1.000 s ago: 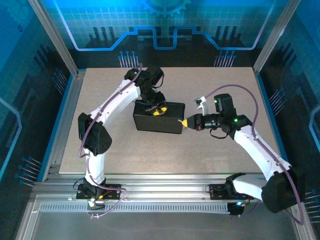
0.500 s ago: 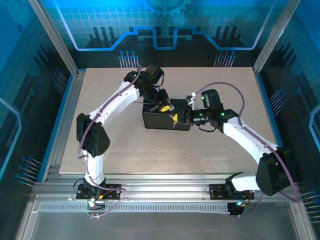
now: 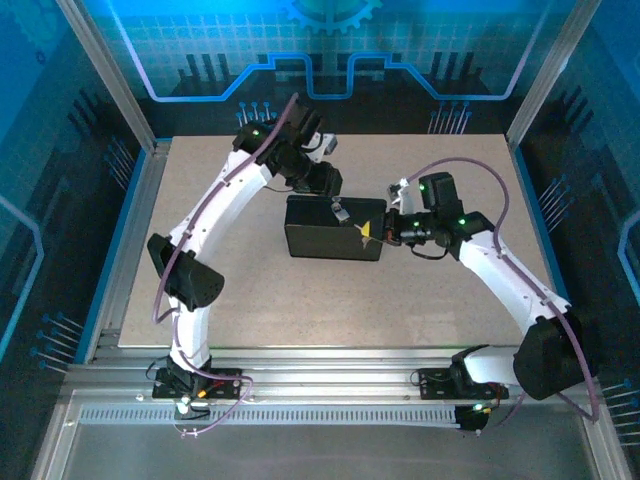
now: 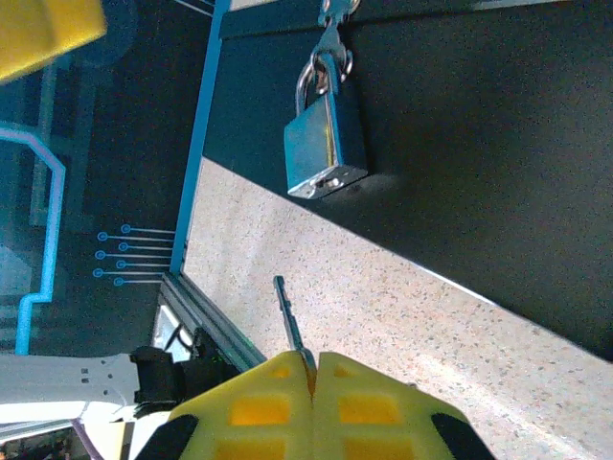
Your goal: Unlock a padlock with a key
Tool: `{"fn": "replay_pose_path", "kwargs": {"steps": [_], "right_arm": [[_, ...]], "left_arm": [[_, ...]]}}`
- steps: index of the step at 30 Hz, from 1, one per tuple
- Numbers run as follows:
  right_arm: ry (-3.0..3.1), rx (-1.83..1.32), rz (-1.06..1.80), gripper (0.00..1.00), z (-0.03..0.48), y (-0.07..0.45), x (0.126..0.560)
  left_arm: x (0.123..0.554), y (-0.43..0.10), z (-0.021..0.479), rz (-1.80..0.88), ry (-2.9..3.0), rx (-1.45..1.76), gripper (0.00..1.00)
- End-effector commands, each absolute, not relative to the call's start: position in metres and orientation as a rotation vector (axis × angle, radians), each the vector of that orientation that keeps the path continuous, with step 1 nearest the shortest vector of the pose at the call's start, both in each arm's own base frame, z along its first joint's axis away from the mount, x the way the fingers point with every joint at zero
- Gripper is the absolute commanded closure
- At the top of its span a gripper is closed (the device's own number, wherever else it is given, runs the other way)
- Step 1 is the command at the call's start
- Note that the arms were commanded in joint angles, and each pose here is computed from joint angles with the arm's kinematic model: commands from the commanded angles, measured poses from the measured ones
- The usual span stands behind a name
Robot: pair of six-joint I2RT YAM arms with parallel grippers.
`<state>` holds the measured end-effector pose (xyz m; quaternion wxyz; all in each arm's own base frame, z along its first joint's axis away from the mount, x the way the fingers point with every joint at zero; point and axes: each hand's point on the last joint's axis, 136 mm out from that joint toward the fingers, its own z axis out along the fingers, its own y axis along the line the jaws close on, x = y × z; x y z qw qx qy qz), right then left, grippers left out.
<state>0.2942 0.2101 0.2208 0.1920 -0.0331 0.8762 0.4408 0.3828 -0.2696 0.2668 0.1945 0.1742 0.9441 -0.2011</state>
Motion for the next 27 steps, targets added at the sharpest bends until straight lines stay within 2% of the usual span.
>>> {"fn": "replay_pose_path", "kwargs": {"steps": [1,5,12,27], "right_arm": [[2.45,-0.134,1.251,0.98,0.234,0.201,0.288],[2.437,-0.143,1.241,0.99,0.239,0.197,0.291],[2.476,-0.157,1.239,0.99,0.235,0.196,0.282],[2.574,-0.074,1.272,0.99,0.222,0.192,0.298]], "left_arm": [[0.39,-0.258,0.253,-0.261,2.354,1.142,0.49],[0.375,-0.282,0.259,-0.284,1.886,1.603,0.4],[0.343,-0.295,0.274,-0.437,1.581,1.996,0.39],[0.373,-0.312,0.229,-0.378,1.379,2.173,0.39]]}}
